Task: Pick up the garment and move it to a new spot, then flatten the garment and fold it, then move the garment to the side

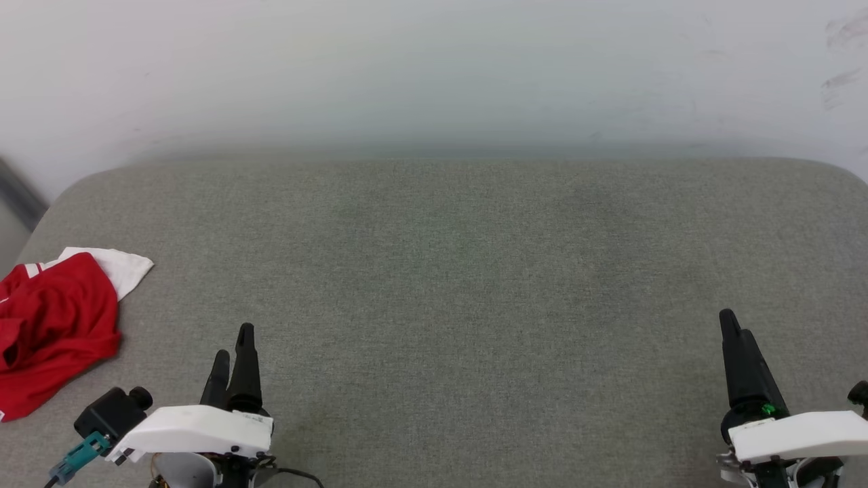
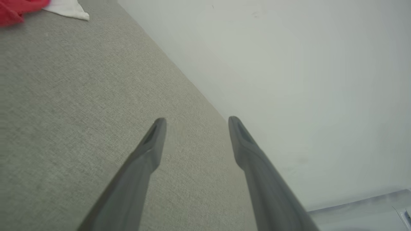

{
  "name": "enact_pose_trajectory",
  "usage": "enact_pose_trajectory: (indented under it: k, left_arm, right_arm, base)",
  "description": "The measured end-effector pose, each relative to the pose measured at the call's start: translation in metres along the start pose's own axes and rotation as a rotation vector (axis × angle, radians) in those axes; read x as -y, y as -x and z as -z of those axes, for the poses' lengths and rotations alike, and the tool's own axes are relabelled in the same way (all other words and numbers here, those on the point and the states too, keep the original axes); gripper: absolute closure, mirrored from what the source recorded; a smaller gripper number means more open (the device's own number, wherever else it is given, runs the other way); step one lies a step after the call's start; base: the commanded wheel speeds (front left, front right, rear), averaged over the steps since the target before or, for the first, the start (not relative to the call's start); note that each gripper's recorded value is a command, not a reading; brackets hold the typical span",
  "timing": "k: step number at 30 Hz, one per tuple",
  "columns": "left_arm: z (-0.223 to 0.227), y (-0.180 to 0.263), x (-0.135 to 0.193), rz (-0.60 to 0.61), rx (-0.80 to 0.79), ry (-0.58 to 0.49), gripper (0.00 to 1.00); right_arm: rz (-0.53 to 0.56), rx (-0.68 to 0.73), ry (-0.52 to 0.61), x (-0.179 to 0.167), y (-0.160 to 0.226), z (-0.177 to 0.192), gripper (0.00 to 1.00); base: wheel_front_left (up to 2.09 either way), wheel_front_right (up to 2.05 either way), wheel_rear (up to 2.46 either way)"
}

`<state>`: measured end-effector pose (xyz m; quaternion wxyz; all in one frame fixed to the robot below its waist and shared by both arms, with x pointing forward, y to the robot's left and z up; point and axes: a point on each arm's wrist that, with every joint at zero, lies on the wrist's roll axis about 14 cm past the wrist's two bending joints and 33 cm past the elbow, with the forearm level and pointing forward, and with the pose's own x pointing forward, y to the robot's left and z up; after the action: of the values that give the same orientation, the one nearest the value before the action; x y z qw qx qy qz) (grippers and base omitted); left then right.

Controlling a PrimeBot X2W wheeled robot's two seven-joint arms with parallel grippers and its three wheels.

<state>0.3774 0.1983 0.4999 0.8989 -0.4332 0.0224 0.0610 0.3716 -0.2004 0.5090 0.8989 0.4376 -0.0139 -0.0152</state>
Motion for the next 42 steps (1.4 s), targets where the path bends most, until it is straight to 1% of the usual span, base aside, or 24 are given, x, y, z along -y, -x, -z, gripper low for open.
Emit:
enact_pose_trajectory:
  k: [11, 21, 42]
  left_arm:
    - [0.002, 0.004, 0.001, -0.004, 0.011, -0.187, 0.00]
    - [0.001, 0.007, 0.005, 0.006, 0.036, -0.333, 0.00]
    - [0.001, 0.014, 0.018, 0.062, 0.095, -0.580, 0.00]
  right_arm:
    - [-0.003, 0.007, 0.176, 0.001, 0.006, 0.000, 0.00]
    - [-0.019, 0.018, 0.307, -0.001, 0.009, 0.000, 0.00]
    - [-0.057, 0.047, 0.510, -0.009, 0.014, -0.003, 0.00]
  base:
    - [0.00, 0.00, 0.00]
    - [0.00, 0.00, 0.00]
    - [0.00, 0.00, 0.00]
